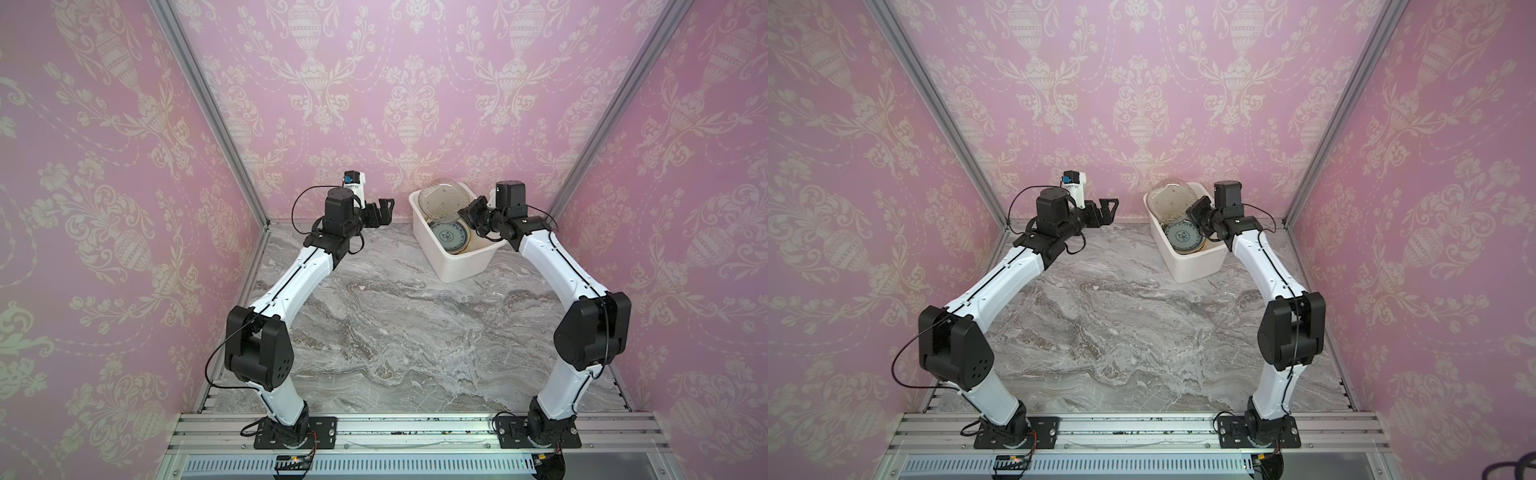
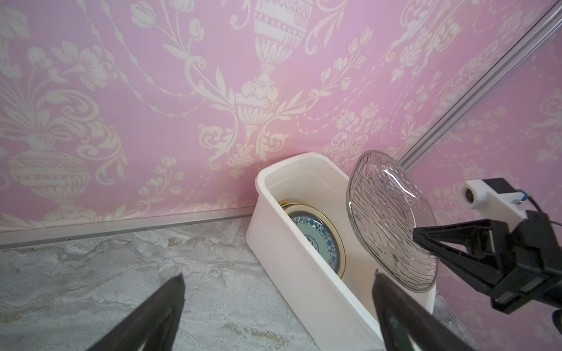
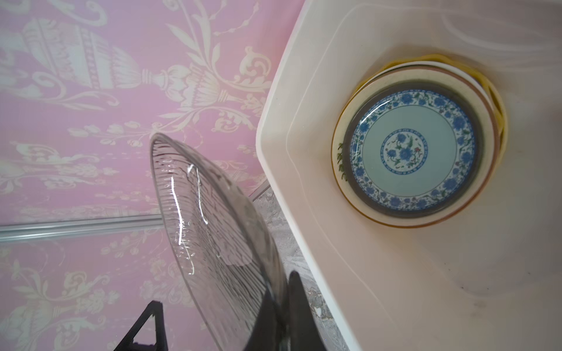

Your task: Place the plates into the plastic bin on the countertop

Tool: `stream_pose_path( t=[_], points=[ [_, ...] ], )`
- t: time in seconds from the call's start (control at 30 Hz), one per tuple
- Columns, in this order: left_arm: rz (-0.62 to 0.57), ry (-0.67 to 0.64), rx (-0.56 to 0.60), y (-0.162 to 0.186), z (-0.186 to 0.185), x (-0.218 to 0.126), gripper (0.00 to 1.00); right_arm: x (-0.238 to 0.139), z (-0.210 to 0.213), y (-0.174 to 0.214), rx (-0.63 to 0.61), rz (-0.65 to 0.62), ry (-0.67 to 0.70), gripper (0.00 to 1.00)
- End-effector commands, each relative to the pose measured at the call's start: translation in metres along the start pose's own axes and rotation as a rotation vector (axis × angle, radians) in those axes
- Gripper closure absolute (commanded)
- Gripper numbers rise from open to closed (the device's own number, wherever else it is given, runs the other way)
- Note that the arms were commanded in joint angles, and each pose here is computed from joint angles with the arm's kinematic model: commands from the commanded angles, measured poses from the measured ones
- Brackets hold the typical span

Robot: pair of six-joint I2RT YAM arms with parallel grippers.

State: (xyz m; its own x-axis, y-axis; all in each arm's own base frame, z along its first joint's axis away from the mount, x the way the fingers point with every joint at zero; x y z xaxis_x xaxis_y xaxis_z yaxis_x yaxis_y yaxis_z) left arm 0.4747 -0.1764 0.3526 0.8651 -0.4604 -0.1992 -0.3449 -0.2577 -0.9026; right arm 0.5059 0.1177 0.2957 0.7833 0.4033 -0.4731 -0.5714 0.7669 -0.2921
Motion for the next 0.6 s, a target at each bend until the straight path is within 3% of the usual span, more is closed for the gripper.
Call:
stream_pose_path(
  t=[0.0,0.57],
  points=[
    [-0.05,0.039,0.043,-0.012,-0.005,0.007,0.01,0.018,-0.007,-0.017,0.081,-0.063,0.02,1.0],
    [0.037,0.039,0.042,-0.003,0.003,0.04,0.01,0.081,-0.074,-0.034,0.07,-0.035,0.295,1.0]
  ],
)
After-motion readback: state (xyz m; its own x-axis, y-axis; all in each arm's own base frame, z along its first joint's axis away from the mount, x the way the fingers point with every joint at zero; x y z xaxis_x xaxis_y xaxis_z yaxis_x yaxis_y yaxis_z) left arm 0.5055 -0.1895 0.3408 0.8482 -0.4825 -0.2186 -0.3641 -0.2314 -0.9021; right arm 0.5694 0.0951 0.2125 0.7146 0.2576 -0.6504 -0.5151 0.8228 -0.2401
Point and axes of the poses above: each gripper's point midway between its finger pads, its own x axis out along the fingers, its own z axis along the line the jaws close on, y = z × x, the point moved 4 cm from there along -x, back along the fingers
